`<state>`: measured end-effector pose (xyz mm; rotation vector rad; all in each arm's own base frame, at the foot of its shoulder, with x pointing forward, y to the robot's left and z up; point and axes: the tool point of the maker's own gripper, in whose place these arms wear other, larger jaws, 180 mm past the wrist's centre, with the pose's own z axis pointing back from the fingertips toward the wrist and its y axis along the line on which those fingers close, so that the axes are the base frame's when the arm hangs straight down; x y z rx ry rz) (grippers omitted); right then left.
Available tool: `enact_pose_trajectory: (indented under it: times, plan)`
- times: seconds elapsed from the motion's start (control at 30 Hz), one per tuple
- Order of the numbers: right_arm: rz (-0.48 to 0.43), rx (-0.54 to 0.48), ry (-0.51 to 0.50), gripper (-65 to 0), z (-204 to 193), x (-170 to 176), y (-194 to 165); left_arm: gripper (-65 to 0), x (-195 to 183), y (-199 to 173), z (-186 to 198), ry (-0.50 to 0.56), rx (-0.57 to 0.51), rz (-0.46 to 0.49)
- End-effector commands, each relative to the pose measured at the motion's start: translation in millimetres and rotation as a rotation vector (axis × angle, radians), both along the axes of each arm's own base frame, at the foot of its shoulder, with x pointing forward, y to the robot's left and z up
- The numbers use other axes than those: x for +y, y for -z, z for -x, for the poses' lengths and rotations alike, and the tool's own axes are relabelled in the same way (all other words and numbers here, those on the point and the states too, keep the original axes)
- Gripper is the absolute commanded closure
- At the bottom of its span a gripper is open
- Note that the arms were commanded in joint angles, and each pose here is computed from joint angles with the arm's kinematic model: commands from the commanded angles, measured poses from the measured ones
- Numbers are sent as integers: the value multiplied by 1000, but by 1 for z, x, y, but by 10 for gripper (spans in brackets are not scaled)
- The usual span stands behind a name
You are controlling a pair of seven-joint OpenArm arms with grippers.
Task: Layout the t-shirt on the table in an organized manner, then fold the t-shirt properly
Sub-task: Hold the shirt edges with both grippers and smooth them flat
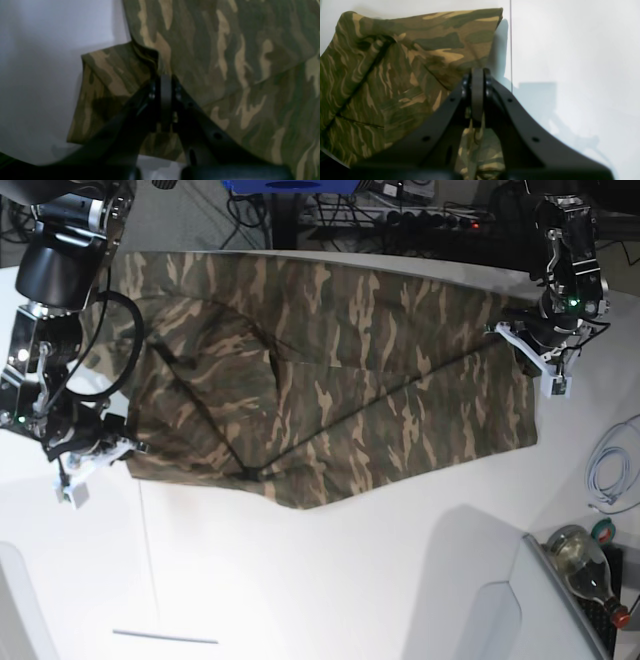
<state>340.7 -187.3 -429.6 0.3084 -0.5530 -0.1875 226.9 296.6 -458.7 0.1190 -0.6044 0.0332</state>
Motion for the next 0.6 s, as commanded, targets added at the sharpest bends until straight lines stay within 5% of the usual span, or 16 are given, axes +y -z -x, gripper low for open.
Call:
enact_pose_trajectory:
  times: [0.0, 0.13, 0.37, 0.57]
  plan:
    - [3, -62, 6, -2, -16, -4, -17, 0, 3, -8, -5, 12, -28, -15]
    - [3, -62, 6, -2, -16, -4, -17, -21, 1, -13, -6, 22, -40, -21]
    - [3, -64, 6, -2, -17, -4, -17, -448, 21, -33, -7, -27, -90, -52]
    - [3, -64, 6, -2, -17, -4, -17, -479, 56, -68, -8, -117, -180, -103]
